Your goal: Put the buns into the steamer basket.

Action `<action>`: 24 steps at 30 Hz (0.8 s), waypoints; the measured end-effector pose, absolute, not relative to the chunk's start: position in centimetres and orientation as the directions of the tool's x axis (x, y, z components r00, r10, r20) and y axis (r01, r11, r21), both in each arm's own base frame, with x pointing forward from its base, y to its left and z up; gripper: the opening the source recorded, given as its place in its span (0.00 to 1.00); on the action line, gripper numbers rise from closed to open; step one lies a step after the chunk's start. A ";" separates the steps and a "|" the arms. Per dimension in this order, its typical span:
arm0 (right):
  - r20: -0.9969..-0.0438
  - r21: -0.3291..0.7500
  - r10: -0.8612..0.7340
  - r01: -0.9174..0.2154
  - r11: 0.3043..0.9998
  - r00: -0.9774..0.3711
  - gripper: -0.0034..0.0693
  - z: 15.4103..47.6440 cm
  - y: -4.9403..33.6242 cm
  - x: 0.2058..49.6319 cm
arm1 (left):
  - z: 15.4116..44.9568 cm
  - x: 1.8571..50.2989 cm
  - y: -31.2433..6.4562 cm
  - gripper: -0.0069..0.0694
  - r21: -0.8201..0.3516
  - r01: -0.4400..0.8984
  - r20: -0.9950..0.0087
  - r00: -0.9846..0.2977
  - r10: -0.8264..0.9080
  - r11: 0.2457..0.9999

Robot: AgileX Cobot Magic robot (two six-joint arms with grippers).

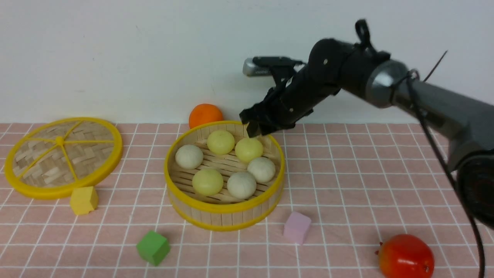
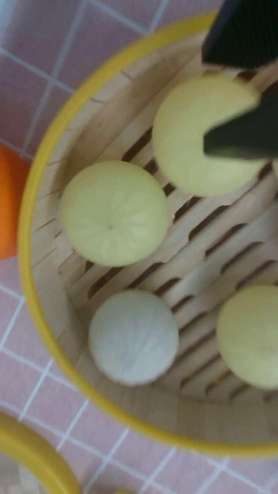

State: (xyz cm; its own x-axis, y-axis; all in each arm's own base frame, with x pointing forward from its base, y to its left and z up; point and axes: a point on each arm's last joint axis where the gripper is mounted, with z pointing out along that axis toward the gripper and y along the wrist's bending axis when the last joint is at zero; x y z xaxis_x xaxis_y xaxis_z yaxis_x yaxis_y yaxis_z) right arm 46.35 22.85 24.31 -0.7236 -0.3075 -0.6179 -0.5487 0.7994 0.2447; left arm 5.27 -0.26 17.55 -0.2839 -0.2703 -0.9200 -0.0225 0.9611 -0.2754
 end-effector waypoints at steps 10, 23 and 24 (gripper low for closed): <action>-0.590 0.203 -0.398 -0.607 0.769 -0.702 0.59 37.3 17.5 39.4 | 17.6 5.3 -0.3 0.38 -0.275 -0.023 -0.920 -0.284 -0.270 0.961; -0.534 0.159 -0.311 -0.454 0.877 -0.786 0.04 40.9 11.9 29.4 | 17.6 5.3 -0.3 0.39 -0.275 -0.023 -0.920 -0.284 -0.270 0.961; -0.528 0.158 -0.310 -0.451 0.879 -0.791 0.04 40.8 11.6 28.5 | 17.6 5.3 -0.3 0.39 -0.275 -0.023 -0.920 -0.284 -0.270 0.961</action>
State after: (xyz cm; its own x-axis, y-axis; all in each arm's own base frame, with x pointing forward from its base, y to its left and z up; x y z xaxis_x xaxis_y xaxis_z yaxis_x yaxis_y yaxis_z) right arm 28.46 11.62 40.75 -0.7907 -0.3105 -0.5276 -0.4505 0.8786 0.1582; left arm 5.27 -0.26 17.55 -0.2839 -0.2703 -0.9200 -0.0225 0.9611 -0.2754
